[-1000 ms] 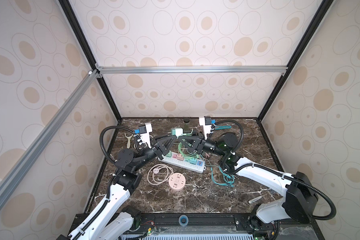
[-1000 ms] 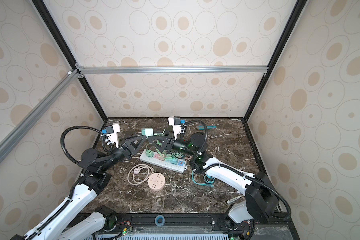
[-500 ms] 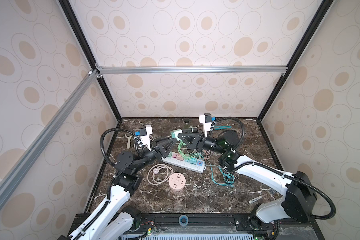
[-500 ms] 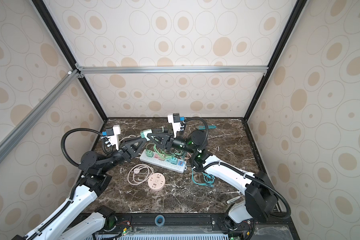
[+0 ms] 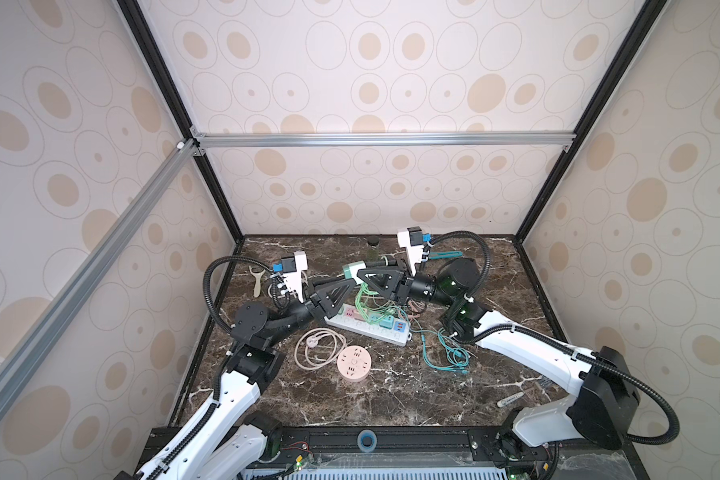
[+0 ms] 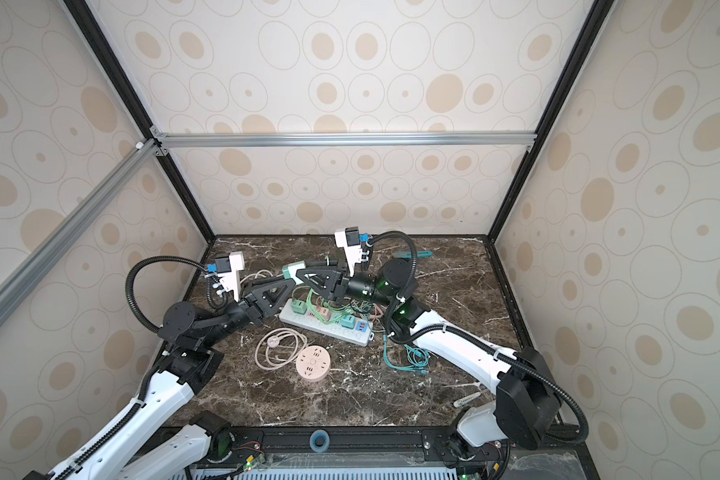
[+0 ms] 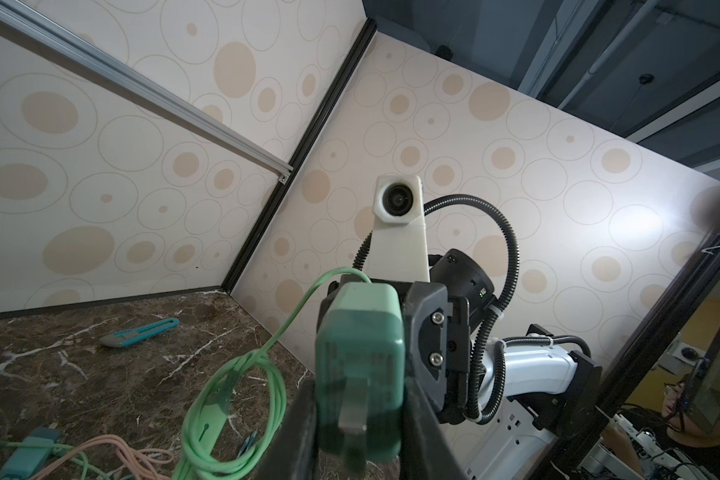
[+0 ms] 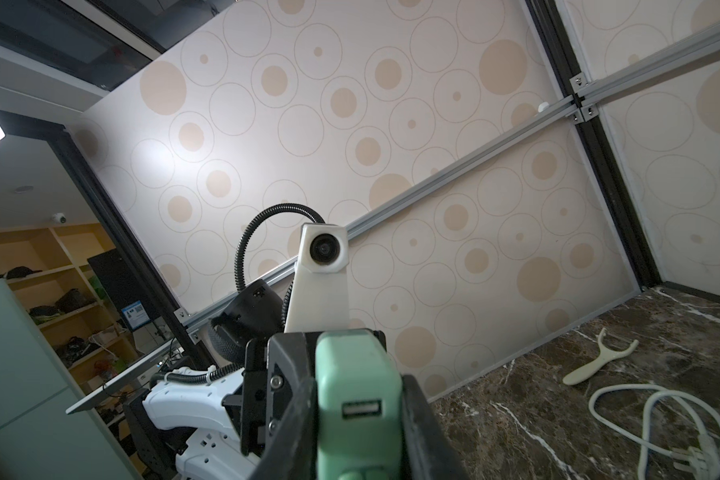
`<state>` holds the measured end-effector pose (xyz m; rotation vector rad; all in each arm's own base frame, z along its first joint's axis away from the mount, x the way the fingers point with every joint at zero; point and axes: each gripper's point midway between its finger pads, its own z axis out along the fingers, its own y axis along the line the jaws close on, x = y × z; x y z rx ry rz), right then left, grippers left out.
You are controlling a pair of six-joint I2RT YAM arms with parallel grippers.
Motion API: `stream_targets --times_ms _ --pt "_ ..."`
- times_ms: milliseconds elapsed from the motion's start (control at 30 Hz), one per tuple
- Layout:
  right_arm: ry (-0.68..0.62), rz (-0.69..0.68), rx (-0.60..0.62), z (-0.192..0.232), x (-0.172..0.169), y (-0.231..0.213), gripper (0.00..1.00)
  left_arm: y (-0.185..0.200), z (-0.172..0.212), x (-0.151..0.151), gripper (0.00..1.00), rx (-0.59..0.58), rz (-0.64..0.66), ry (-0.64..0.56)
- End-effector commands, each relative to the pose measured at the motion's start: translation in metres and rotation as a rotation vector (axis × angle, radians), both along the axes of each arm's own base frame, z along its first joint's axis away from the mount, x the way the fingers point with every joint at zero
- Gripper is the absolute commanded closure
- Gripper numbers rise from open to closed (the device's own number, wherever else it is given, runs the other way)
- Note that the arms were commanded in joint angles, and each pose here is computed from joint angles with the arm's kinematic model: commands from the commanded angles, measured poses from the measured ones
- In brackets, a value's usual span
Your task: Insert the plug
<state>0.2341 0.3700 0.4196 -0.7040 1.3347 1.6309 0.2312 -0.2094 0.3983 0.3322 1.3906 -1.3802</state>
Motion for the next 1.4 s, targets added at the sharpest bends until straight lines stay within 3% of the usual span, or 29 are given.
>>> stream_targets --times_ms 0,133,267,633,867,1367 --pt "-0.054 0.011 -0.041 0.007 -0.018 -0.005 0.87 0.006 -0.016 0.016 0.76 0.072 0.101 0.038" --pt "-0.052 -0.067 -0.139 -0.006 -0.011 -0.014 0.88 0.013 -0.030 0.017 0.55 0.129 0.151 0.069" --pt "-0.066 -0.123 -0.242 -0.016 -0.009 -0.024 0.89 0.019 -0.053 0.019 0.44 0.197 0.195 0.127" --pt "-0.077 -0.222 -0.510 -0.054 -0.003 -0.044 0.90 0.048 -0.111 0.024 0.40 0.308 0.365 0.300" --pt "-0.067 -0.248 -0.692 -0.081 -0.004 -0.060 0.93 0.071 -0.174 0.028 0.43 0.445 0.479 0.508" --pt "-0.036 -0.133 -0.965 -0.171 -0.045 -0.063 0.94 0.079 -0.252 0.016 0.48 0.504 0.494 0.737"
